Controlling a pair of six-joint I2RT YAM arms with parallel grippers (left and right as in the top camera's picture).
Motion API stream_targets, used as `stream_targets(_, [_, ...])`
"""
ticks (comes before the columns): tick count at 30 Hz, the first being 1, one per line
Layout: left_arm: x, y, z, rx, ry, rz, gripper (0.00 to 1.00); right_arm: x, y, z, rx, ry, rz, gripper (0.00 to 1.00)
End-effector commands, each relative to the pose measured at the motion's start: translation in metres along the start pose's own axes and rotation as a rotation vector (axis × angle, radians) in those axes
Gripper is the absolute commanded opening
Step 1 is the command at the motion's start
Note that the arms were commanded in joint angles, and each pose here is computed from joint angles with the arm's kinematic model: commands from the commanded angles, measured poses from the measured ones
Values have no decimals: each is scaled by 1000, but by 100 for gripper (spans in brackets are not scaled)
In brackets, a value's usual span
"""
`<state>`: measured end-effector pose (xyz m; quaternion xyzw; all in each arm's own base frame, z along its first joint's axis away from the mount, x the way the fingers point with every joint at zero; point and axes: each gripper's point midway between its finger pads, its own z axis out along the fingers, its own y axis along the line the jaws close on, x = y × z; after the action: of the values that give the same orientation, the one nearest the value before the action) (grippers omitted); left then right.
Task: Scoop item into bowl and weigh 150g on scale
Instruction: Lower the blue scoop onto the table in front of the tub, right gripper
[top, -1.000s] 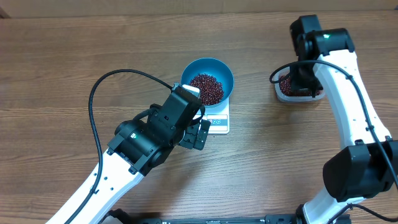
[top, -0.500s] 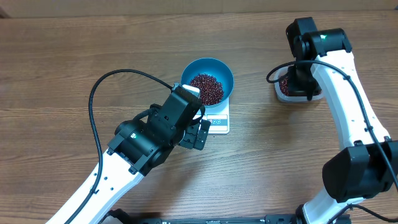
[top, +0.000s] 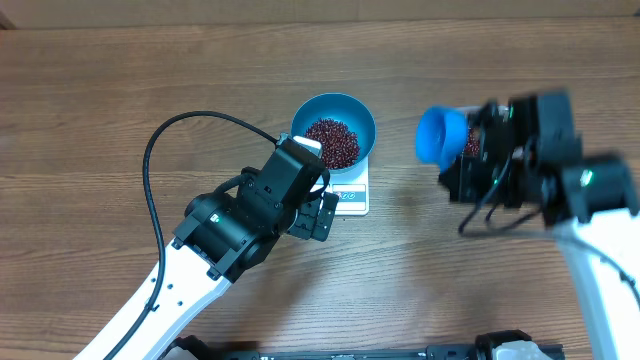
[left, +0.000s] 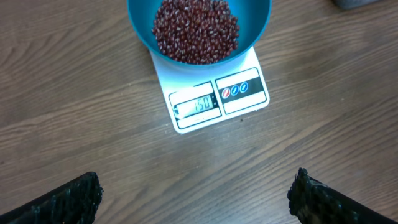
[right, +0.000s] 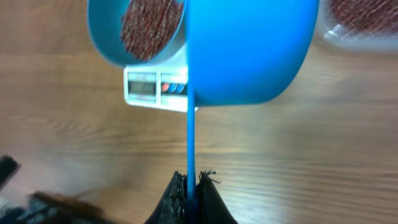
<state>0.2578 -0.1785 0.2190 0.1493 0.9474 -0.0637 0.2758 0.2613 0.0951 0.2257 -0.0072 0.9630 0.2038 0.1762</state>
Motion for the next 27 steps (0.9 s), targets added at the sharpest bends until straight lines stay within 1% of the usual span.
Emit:
stream_targets(1, [-3, 1, -5, 6, -19, -11, 99, 44, 6, 33, -141, 93, 106, 4])
stream_targets(5, [-3, 1, -5, 6, -19, -11, 100, 66, -2, 56, -176, 82, 181, 4])
stream_targets(9, [-3, 1, -5, 6, -19, -11, 100, 76, -10, 73, -172, 92, 221, 4])
stream_targets(13, [-3, 1, -5, 6, -19, -11, 100, 76, -18, 86, -157, 74, 260, 4])
stream_targets(17, [-3, 1, -5, 6, -19, -11, 100, 77, -37, 97, -72, 47, 318, 4])
stream_targets(27, [-3, 1, -5, 6, -19, -11, 100, 87, -57, 117, -11, 99, 398, 4])
